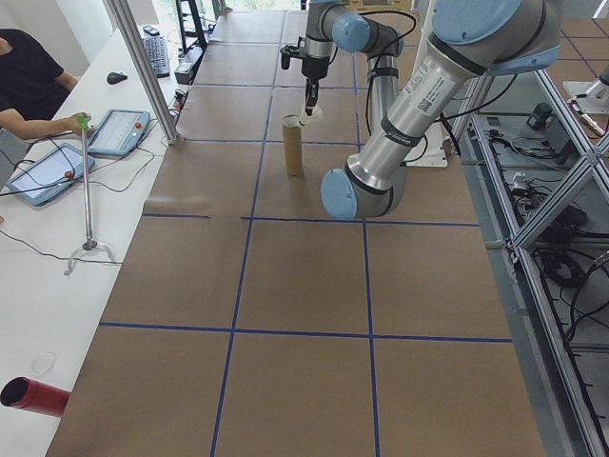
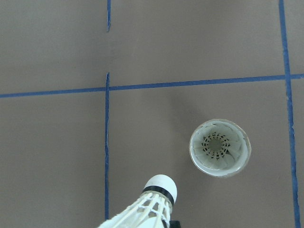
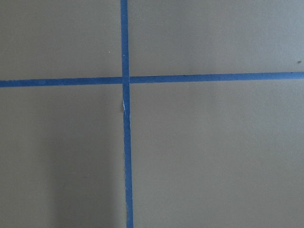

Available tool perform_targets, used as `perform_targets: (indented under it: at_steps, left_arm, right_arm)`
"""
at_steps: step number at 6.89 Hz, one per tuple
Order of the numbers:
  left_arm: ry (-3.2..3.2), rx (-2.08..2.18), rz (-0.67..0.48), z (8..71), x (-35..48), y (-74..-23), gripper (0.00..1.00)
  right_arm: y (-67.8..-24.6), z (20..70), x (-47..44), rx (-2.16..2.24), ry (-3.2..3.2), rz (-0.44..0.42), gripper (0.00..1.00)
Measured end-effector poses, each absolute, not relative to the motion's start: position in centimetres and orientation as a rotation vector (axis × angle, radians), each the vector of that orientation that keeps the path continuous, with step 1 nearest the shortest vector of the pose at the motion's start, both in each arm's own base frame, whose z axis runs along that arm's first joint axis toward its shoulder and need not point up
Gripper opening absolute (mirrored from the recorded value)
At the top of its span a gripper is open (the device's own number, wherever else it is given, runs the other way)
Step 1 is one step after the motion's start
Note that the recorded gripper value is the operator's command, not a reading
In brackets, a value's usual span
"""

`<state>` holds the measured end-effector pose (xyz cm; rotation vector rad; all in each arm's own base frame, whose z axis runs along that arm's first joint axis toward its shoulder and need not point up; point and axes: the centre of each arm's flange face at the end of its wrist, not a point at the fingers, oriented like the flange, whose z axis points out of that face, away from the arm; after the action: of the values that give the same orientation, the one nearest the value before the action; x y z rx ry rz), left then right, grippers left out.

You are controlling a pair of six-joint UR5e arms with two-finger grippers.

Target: Collect badminton balls into bucket

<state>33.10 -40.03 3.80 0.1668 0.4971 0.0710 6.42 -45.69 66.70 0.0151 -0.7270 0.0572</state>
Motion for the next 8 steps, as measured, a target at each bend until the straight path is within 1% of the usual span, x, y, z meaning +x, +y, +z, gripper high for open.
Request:
perform_targets:
  at_steps: [1, 3, 4, 6, 7, 8]
  left_arm:
    - [0.459, 0.186, 0.153, 3.0, 34.0, -40.5, 0.0]
    - [0.369, 0.169, 0.338, -0.1, 38.4, -43.7, 0.0]
    - [0.325, 0.167, 0.436, -0.6, 39.8, -45.0, 0.0]
    - [0.248, 0.175, 0.641, 0.4, 41.4, -46.5, 0.0]
    - [0.228, 0.164, 0.693, 1.5, 41.9, -46.7, 0.0]
    - [0.218, 0.154, 0.712, 2.5, 42.2, -46.8, 0.0]
  right_arm:
    - [-45.7, 66.7, 6.4, 0.015, -0.727, 0.057, 1.0]
    - [-45.7, 66.7, 6.4, 0.015, -0.727, 0.057, 1.0]
    - [-45.7, 66.7, 6.4, 0.015, -0.727, 0.057, 1.0]
    - [-45.7, 66.7, 6.4, 0.015, -0.727, 0.056, 1.0]
    - [-45.7, 66.7, 6.4, 0.016, -0.727, 0.056, 1.0]
    - [-45.7, 66.7, 6.4, 0.016, -0.727, 0.056, 1.0]
